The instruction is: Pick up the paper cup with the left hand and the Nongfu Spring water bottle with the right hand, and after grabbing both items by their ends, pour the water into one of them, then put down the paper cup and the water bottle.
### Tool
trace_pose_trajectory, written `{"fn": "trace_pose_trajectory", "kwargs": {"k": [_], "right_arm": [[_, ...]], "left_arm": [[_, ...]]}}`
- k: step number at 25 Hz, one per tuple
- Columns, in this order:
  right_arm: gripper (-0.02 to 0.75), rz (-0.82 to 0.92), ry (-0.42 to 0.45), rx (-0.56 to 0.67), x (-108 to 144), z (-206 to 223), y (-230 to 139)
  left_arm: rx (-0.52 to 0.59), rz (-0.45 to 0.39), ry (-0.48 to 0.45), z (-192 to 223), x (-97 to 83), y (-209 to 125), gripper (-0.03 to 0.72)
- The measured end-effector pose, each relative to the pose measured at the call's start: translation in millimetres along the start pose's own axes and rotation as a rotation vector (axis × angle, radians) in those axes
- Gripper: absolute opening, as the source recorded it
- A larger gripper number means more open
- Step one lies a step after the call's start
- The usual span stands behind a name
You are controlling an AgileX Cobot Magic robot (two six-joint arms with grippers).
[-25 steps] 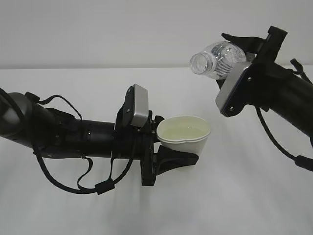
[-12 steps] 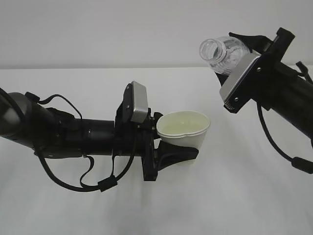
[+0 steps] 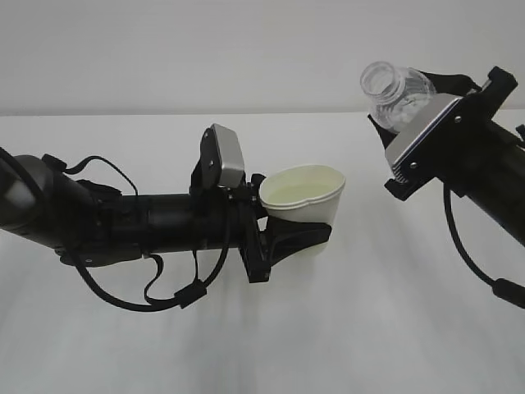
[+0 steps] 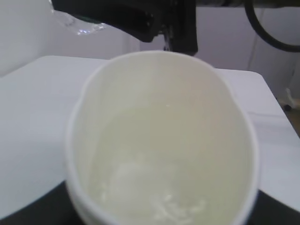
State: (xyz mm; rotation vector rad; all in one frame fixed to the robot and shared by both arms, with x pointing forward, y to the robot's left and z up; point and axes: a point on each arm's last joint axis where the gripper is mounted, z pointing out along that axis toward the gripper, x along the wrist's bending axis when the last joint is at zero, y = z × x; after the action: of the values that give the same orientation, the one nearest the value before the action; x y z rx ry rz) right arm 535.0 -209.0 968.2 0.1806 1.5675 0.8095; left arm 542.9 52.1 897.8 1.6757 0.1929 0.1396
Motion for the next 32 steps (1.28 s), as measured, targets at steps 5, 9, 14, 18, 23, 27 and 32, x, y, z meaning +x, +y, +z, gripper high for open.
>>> {"fn": "trace_pose_trajectory", "kwargs": {"k": [5,9,14,18,23,27,32], "right_arm": [[0.493,0.078,-0.018,0.020,-2,0,-2],[0.493,0.143,-0.035,0.037,-3,0,-4],[0.493,0.176,-0.054,0.055,-4,0,-5],[0.493,0.209,-0.064,0.061,-5,0,-6],[0.493,0.241,-0.082,0.072,-7,0,-7],[0.493,0.273,-0.091,0.079,-7,0,-8],[0.493,0.297,-0.094,0.079,-7,-1,-8]], "left_arm": [[-0.010,-0.008,0.021,0,1.9,1,0.410],[-0.020,-0.002,0.043,0,3.9,2,0.409],[-0.032,-0.013,0.083,-4,10.3,3,0.407],[-0.043,-0.024,0.130,-10,19.8,3,0.405],[-0.051,-0.032,0.180,-20,31.4,2,0.405],[-0.051,-0.017,0.212,-28,39.8,2,0.405],[-0.051,0.000,0.251,-38,49.2,1,0.404]]}}
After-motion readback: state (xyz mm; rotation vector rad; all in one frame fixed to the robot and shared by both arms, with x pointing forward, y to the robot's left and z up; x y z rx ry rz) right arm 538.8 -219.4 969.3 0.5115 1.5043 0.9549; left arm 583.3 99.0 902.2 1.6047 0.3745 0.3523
